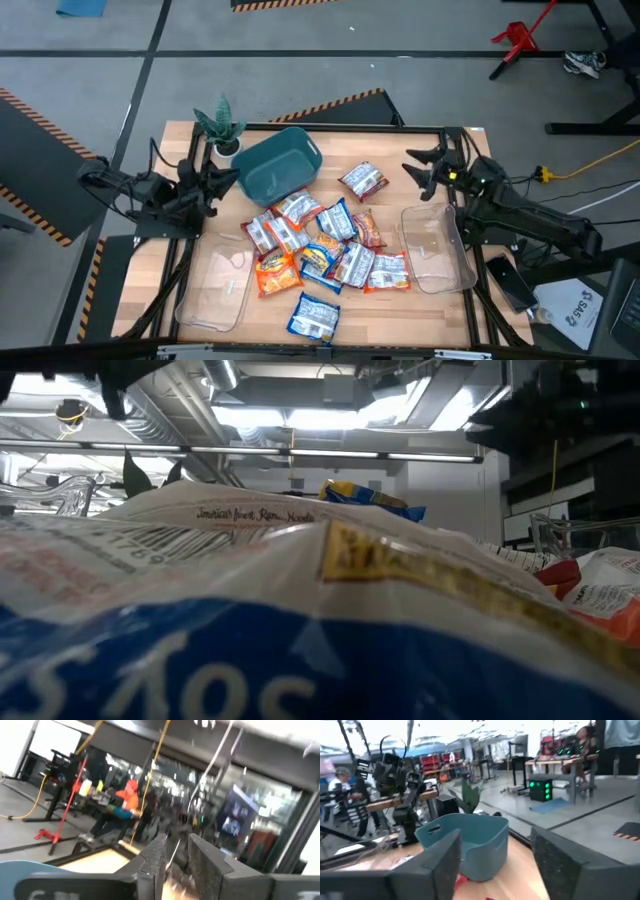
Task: Sort Maruchan noodles
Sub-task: Put the blue noodle into the blue bin
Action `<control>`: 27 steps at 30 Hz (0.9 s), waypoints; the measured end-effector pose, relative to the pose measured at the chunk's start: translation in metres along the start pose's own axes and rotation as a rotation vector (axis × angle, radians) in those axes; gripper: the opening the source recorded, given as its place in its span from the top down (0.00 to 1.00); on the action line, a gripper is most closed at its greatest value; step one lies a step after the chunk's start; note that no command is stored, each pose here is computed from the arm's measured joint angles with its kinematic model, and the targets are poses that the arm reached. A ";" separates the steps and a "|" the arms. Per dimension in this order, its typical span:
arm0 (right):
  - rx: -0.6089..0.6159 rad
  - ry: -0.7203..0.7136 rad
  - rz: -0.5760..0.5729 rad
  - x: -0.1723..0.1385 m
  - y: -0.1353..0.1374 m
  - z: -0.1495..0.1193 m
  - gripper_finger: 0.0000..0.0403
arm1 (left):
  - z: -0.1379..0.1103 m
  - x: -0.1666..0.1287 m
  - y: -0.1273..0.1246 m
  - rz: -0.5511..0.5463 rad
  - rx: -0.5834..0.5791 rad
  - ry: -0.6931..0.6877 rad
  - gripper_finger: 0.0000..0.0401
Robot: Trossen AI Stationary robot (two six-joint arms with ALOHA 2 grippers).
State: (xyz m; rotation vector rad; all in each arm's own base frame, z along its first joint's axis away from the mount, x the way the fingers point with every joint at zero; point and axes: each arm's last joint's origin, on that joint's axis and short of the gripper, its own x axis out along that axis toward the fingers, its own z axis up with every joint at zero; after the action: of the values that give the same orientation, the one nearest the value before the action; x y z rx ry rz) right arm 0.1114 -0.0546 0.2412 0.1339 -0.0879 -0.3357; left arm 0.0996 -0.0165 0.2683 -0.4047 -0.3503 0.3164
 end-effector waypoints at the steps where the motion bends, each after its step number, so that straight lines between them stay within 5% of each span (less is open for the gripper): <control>1: 0.000 0.017 0.013 0.004 0.001 0.006 0.38 | 0.003 0.004 -0.004 0.003 0.025 0.029 0.80; 9: -0.157 0.205 0.201 0.061 0.026 0.032 0.34 | 0.017 0.029 -0.030 0.040 0.190 0.237 0.79; 20: -0.585 0.582 0.441 0.135 0.118 -0.031 0.37 | 0.025 0.038 -0.043 0.048 0.127 0.459 0.79; 27: -0.678 0.650 0.577 0.151 0.160 -0.062 0.37 | 0.015 0.039 -0.042 0.031 0.141 0.522 0.79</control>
State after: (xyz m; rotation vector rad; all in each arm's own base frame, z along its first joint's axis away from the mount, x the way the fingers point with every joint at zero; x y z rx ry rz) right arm 0.3114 0.0522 0.2124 -0.4529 0.6208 0.2748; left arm 0.1379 -0.0344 0.3097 -0.3398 0.1879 0.2524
